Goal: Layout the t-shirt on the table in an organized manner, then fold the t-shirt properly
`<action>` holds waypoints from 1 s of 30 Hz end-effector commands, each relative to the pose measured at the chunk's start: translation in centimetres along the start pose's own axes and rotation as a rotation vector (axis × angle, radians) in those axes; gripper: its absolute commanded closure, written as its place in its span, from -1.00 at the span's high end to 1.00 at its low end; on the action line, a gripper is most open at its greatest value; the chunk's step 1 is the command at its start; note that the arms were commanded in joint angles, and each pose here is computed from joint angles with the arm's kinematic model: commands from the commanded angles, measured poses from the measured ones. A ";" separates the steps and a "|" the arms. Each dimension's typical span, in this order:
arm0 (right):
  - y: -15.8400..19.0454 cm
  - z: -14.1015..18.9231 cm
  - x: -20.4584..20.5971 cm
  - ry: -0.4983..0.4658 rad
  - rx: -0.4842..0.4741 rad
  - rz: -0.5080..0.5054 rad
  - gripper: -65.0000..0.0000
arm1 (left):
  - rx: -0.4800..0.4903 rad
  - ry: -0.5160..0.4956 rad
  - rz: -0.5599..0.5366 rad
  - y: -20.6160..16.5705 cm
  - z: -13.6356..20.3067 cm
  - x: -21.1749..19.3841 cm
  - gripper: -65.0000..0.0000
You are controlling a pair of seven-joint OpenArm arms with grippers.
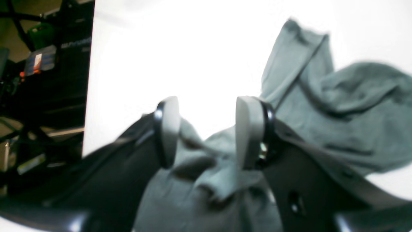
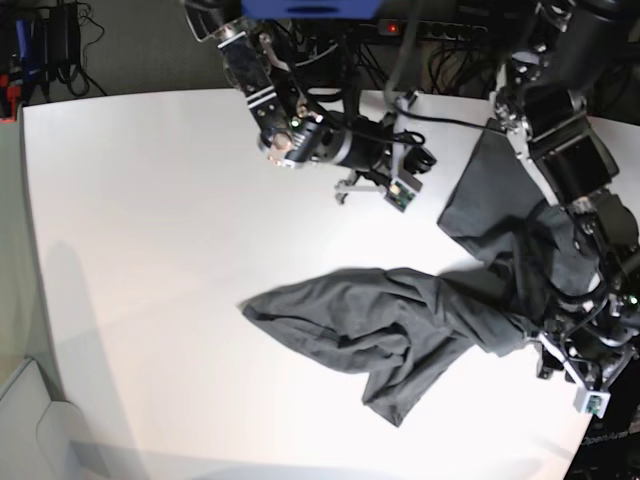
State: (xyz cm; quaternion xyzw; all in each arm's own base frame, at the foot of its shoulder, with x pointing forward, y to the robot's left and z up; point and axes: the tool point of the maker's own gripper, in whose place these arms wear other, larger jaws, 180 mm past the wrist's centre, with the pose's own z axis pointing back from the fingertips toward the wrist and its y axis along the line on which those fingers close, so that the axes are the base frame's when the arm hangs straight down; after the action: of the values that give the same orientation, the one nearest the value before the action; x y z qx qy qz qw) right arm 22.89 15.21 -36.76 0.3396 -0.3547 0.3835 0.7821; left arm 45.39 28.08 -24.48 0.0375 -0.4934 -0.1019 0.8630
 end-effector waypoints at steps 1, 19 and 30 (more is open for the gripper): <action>-0.1 0.0 2.7 -0.074 0.010 0.021 -0.92 | 0.033 -0.037 -0.010 1.4 0.8 1.2 -0.10; -2.8 -0.5 8.4 -0.208 0.087 -0.024 -0.92 | -0.011 0.243 0.055 -3.9 6.1 -17.1 0.03; -4.8 2.9 6.4 -0.155 0.016 0.059 -0.92 | -0.206 0.268 0.118 -10.9 2.5 -20.7 0.03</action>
State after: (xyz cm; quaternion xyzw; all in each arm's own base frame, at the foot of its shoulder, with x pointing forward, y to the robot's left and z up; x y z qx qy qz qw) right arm 28.14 12.17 -33.66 0.3489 -0.3899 0.3851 0.7602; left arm 31.58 21.38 -42.52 -0.0767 -0.3717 -0.0872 0.9211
